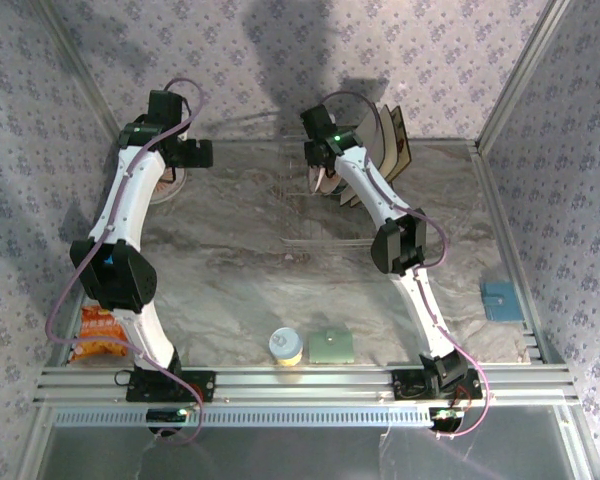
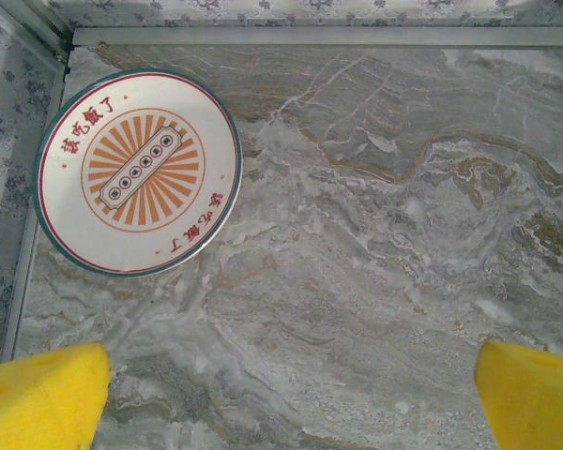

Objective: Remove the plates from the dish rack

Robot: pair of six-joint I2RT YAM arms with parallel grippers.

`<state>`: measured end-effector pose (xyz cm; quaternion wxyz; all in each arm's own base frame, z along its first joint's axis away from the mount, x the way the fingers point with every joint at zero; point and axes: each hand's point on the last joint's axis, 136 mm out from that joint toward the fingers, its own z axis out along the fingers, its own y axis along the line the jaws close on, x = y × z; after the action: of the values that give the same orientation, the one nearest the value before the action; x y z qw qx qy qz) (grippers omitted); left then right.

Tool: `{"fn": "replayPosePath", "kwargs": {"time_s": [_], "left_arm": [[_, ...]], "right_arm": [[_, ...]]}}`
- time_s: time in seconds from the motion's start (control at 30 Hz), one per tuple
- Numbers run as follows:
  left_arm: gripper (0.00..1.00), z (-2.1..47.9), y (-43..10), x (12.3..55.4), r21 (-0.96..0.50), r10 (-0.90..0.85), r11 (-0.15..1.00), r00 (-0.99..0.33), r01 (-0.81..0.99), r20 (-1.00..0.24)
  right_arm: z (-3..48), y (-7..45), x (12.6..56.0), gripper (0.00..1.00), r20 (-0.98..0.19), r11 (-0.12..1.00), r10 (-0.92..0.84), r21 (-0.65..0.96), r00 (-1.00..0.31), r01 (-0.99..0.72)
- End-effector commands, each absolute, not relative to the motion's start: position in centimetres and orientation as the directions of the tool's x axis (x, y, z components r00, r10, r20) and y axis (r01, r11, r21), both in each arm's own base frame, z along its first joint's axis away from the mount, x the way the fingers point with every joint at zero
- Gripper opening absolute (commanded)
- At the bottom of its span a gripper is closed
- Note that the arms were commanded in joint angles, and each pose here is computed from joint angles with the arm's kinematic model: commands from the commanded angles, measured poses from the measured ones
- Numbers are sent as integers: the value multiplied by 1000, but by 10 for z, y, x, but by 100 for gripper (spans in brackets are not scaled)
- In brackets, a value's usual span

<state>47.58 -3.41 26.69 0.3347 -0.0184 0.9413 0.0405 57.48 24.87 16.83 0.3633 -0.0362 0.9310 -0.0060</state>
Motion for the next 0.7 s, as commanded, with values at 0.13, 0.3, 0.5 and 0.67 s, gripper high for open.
{"fn": "replayPosePath", "kwargs": {"time_s": [0.13,0.3,0.5,0.67], "left_arm": [[99,277,-37,470,65,14,997,-756,-38,-654],[99,276,-37,470,66,16,997,-756,-36,-654],[99,278,-37,470,66,18,997,-753,-35,-658],[99,278,-37,470,69,18,997,-755,-36,-655]], "right_arm": [[185,251,578,15,-708,999,-45,-16,-705,-48],[184,252,577,14,-704,999,-42,-14,-709,-46],[197,251,576,5,-721,999,-31,-5,-692,-40],[217,248,572,0,-740,999,-27,-5,-672,-36]]}}
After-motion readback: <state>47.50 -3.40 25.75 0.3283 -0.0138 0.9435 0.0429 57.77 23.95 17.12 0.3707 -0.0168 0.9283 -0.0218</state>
